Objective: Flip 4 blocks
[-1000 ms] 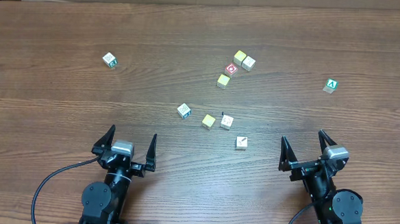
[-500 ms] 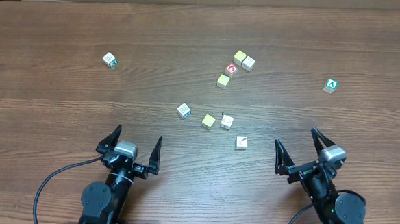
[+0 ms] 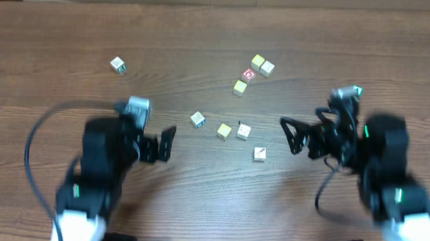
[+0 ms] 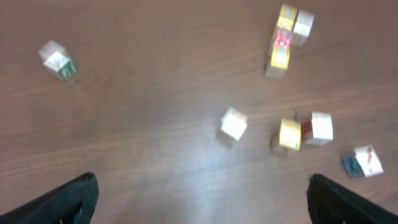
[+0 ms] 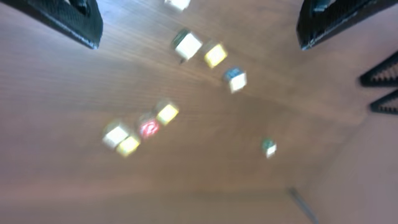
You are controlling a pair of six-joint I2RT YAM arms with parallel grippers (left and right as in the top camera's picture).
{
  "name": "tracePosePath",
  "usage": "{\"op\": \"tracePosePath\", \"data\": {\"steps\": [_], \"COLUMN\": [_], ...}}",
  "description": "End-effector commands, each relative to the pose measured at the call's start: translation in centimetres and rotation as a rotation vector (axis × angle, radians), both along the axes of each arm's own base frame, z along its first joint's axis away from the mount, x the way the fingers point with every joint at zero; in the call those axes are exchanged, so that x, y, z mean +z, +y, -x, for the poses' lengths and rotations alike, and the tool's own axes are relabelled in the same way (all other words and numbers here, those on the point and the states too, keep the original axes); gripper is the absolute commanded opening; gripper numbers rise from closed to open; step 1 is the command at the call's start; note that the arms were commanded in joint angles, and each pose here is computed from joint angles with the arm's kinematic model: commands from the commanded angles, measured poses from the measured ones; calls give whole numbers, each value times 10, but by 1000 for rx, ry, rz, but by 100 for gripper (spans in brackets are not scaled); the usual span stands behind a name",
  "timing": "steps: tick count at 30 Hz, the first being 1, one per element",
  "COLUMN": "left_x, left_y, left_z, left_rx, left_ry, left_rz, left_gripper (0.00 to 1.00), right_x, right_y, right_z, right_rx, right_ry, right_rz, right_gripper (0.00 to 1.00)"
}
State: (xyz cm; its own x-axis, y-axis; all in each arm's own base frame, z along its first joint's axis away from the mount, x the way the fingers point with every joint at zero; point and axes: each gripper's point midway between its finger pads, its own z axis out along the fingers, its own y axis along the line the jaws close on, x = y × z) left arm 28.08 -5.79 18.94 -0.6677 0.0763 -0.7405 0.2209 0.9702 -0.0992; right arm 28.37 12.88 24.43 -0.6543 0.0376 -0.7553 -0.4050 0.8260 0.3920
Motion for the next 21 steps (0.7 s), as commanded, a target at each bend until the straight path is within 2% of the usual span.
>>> {"op": "tracePosePath", "data": {"steps": [1, 4, 6, 9, 12, 15, 21], "left_x": [11, 7, 2, -13, -35, -55, -87], "left_y": [-9, -24, -32, -35, -35, -35, -38], "left_z": [-20, -23, -23, -33, -36, -41, -43], "left_rx": [-22, -67, -90, -68, 10, 15, 19], "left_ry": [222, 433, 545, 634, 728, 780, 876], "left_rz": [15, 63, 98, 116, 143, 137, 141], "left_gripper": [100, 100, 100, 100, 100, 100, 100], "right_x": [12, -8, -23, -48, -70, -87, -105], "right_y": [22, 24, 23, 23, 24, 27, 37], "right_z": [-14, -15, -15, -15, -9, -2, -2], "right_rx": [99, 91, 84, 77, 76, 85, 110], "right_ry": [194, 467, 596, 717, 803, 854, 812], "right_rz": [-56, -21, -4, 14, 38, 65, 136], "right_gripper": [100, 100, 100, 100, 100, 100, 100]}}
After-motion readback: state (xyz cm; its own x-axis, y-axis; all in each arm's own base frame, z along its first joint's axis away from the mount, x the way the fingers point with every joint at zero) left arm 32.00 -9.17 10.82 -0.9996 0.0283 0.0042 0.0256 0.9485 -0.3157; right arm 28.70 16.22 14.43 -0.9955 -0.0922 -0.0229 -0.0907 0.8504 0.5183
